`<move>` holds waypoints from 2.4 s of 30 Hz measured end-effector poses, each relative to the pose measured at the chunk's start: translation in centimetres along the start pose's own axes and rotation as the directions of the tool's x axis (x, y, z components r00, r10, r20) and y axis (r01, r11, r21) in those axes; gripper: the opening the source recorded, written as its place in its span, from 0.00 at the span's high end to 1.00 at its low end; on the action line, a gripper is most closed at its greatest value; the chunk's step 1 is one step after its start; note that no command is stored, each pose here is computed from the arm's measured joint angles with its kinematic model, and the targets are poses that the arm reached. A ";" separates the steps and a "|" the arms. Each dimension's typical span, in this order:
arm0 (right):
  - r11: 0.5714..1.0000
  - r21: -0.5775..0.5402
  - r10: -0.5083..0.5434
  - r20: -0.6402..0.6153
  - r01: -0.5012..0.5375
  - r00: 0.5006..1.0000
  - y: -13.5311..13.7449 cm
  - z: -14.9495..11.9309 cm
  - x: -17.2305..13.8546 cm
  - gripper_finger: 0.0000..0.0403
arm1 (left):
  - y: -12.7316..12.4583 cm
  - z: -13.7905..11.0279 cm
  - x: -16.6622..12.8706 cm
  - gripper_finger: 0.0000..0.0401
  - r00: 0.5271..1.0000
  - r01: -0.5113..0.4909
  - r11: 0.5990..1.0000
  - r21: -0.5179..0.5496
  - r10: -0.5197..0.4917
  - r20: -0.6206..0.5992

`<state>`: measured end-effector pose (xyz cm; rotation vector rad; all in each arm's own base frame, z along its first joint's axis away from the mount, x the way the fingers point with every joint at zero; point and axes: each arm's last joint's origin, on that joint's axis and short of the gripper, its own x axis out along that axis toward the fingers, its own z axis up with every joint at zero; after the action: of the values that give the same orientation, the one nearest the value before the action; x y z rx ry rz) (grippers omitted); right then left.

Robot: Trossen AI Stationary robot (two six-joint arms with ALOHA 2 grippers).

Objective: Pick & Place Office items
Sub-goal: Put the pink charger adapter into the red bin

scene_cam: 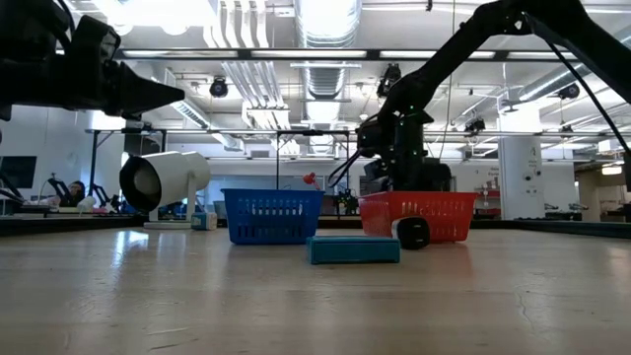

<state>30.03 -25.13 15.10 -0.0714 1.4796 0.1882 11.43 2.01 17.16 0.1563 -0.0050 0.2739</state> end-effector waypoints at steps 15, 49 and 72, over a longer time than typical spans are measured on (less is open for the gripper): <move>0.983 0.154 -0.153 0.363 0.103 0.919 5.9 -0.6 -11.5 0.71 | 0.1 0.4 0.0 0.99 0.999 -0.002 0.996 -0.092 0.005 0.034; 0.963 0.266 -0.266 0.964 0.048 -0.015 25.1 -12.9 -3.5 0.71 | 0.2 0.0 0.0 0.99 0.998 -0.059 0.997 -0.057 0.059 -0.007; 0.957 0.280 -0.279 0.960 0.070 -0.015 25.0 -12.8 -3.6 0.70 | 0.2 0.0 0.0 0.99 0.997 -0.078 0.995 -0.066 0.077 -0.011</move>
<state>12.88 -2.89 19.21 0.0155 -0.0853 -0.1193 11.39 2.22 17.18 0.0887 -0.0123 0.3512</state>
